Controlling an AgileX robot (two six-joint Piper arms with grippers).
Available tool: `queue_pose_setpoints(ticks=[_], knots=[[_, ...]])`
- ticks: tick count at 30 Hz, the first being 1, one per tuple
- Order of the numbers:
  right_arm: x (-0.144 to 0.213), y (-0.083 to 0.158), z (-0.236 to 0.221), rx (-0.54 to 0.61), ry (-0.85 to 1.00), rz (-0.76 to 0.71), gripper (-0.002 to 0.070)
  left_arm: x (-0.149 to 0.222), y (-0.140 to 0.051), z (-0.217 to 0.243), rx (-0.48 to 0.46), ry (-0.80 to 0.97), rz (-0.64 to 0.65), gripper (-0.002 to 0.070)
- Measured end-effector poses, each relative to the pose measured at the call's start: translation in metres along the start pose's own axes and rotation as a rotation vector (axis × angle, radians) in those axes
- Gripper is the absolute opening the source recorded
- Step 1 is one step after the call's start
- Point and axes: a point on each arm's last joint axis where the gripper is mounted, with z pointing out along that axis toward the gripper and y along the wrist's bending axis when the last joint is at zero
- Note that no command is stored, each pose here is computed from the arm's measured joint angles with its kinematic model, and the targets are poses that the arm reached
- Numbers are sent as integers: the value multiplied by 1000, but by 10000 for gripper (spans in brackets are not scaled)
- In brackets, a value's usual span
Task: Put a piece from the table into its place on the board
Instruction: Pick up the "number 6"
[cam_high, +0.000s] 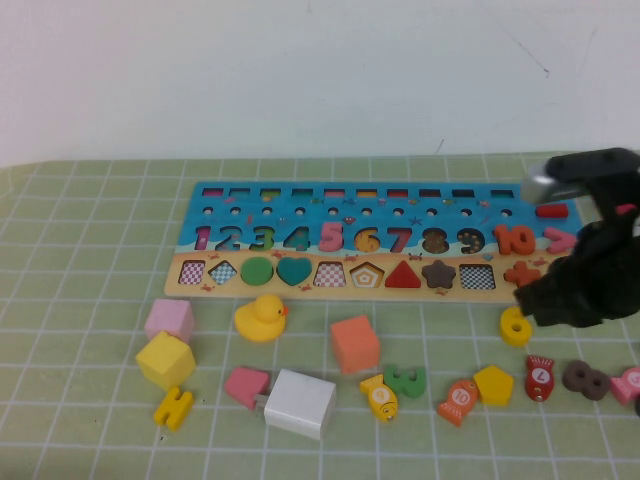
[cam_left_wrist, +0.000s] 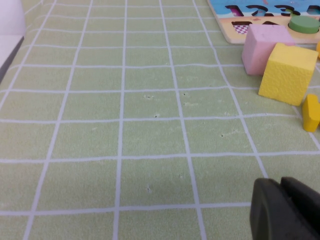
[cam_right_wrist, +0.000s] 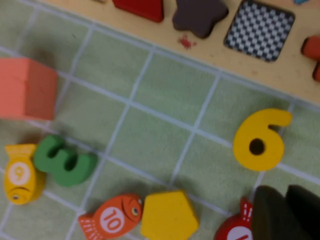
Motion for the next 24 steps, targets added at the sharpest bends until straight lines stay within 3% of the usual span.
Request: queue_pose_setpoints(ticks=[6, 8, 24], knots=[[-18, 14, 16, 41, 68, -11, 307, 0, 0, 0, 0, 0, 0, -2], [-25, 16, 18, 39, 60, 2, 352, 0, 0, 0, 0, 0, 0, -2], [-32, 10, 56, 80, 167, 85, 391, 0, 0, 0, 0, 0, 6, -2]])
